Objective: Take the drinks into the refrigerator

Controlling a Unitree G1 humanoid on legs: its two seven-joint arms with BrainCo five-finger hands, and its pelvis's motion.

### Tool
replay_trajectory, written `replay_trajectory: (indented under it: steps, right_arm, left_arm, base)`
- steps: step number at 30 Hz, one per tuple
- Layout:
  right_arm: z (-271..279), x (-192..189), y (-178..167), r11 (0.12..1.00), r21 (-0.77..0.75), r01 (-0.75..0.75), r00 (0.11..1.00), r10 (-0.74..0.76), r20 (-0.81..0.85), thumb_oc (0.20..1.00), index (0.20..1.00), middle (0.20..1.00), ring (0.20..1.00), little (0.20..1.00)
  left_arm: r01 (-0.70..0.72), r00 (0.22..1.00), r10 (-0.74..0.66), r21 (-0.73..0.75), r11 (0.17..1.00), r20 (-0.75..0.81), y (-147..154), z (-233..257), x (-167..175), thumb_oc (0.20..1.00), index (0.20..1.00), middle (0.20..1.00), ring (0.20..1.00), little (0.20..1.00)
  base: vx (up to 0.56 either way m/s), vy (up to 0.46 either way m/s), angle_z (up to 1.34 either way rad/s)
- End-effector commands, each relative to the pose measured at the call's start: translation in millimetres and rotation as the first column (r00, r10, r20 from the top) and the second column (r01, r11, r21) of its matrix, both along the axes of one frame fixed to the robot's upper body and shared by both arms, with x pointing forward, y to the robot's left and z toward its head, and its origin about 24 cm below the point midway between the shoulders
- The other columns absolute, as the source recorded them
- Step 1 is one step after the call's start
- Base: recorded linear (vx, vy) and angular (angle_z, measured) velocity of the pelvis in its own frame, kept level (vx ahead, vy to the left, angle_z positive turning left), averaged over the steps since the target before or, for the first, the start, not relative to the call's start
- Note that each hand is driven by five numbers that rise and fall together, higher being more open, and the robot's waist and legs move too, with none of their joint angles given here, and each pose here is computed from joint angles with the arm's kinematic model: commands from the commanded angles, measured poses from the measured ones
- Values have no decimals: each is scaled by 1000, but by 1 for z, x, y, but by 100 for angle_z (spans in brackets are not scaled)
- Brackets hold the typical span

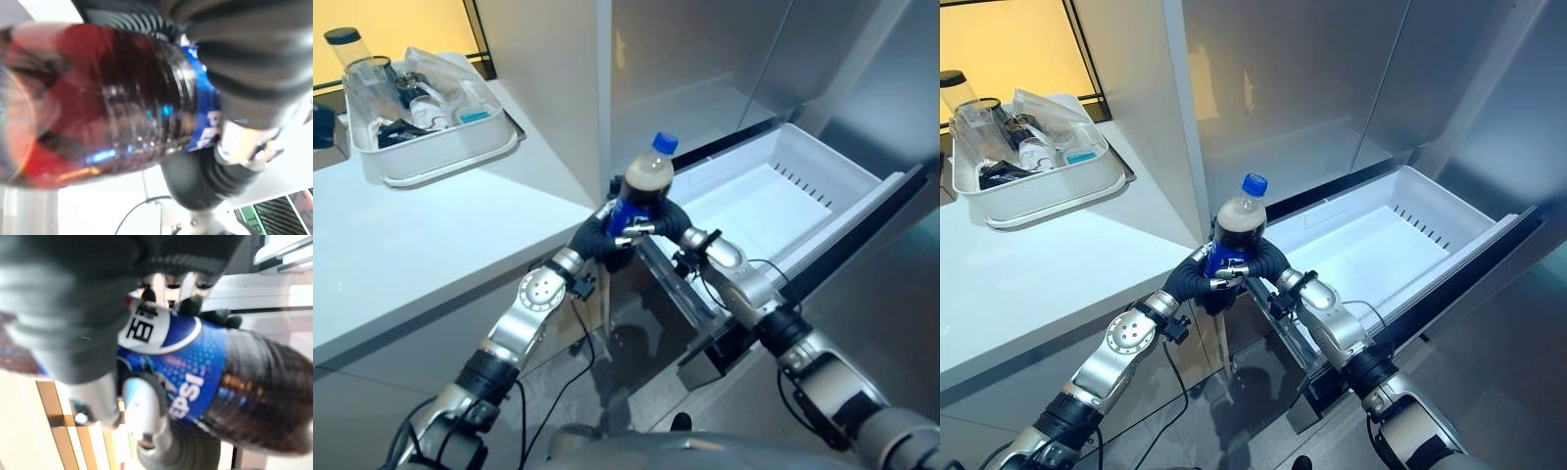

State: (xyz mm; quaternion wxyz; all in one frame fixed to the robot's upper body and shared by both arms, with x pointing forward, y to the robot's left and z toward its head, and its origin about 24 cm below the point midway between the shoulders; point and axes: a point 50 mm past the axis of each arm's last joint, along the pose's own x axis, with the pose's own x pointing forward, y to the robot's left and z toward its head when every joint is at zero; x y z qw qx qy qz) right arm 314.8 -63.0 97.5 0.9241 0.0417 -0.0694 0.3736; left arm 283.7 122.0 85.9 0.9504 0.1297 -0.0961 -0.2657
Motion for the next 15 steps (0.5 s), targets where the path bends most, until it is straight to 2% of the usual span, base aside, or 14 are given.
replay_trajectory:
  steps: [1,15]
  right_arm:
    - [51,11,36,997,42,-64,983,56,172,200,200,200,200,200]
    - [43,11,30,999,34,-14,987,8,159,200,200,200,200,200]
  left_arm:
    - [377,897,-345,-71,924,277,-77,61,-13,200,200,200,200,200]
    - [324,927,-295,-99,941,232,-69,50,-11,200,200,200,200,200]
  base:
    - [0,0,0]
    - [0,0,0]
